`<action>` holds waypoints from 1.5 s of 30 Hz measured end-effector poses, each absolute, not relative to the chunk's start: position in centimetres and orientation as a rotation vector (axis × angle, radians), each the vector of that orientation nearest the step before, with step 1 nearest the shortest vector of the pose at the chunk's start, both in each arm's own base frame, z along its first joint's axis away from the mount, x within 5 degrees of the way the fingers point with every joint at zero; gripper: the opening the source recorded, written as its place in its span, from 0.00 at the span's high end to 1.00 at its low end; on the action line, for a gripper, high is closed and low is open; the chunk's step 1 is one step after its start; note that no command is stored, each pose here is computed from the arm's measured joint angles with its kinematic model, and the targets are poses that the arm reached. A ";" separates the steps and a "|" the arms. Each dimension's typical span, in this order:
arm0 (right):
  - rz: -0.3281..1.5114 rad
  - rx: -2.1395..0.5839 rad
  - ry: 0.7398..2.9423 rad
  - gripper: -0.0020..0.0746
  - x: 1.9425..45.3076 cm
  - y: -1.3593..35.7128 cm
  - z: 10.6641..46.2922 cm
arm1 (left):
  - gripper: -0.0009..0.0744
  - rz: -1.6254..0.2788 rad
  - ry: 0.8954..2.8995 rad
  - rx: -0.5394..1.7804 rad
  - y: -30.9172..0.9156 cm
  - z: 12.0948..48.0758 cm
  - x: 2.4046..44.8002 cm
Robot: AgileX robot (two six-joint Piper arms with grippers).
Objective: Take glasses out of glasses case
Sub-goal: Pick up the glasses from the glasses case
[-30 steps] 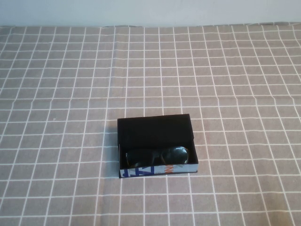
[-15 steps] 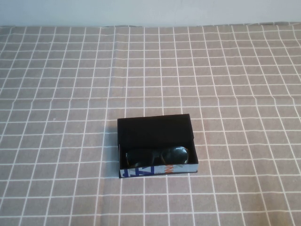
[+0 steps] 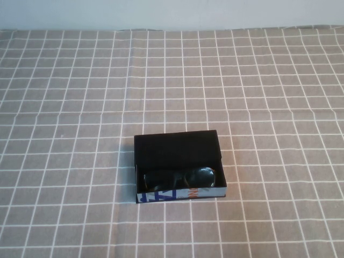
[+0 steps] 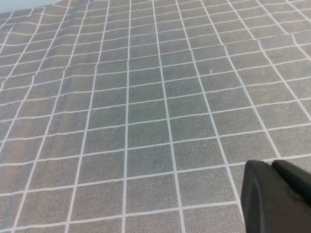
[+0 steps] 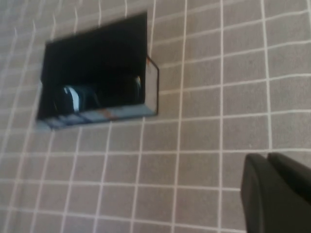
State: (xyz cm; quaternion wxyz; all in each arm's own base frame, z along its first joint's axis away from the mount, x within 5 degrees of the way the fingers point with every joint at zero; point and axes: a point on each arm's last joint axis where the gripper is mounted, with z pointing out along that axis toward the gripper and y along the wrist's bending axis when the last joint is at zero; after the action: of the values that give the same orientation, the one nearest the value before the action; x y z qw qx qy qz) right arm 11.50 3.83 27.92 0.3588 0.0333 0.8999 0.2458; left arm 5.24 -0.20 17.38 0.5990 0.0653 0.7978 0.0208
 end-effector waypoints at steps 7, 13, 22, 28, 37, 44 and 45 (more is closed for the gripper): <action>0.589 -0.151 2.472 1.00 19.0 4.2 29.8 | 0.99 0.048 1.850 0.151 -0.2 17.4 5.2; 0.607 -0.410 2.507 1.00 24.9 7.4 30.3 | 0.99 0.048 1.850 0.151 -0.2 17.4 5.2; 0.543 -1.175 2.372 1.00 29.3 18.1 28.9 | 0.99 0.048 1.850 0.151 -0.2 17.4 5.2; 0.504 -1.659 2.183 0.93 29.6 24.3 26.3 | 0.99 0.048 1.850 0.151 -0.2 17.4 5.2; 0.396 -1.941 2.087 0.66 31.0 26.7 22.3 | 0.99 0.048 1.850 0.151 -0.2 17.4 5.2; 0.336 -1.938 2.040 0.65 32.0 27.0 21.7 | 0.99 0.048 1.850 0.151 -0.2 17.4 5.2; 0.331 -1.932 2.032 0.65 32.1 27.1 21.7 | 0.99 0.048 1.850 0.151 -0.2 17.4 5.2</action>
State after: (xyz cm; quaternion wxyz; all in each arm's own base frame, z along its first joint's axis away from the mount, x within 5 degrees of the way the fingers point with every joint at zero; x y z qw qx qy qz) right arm 32.05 27.06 21.72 0.1585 -0.6756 0.7107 0.1157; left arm 5.24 -0.20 17.38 0.5990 0.0653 0.7978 0.0208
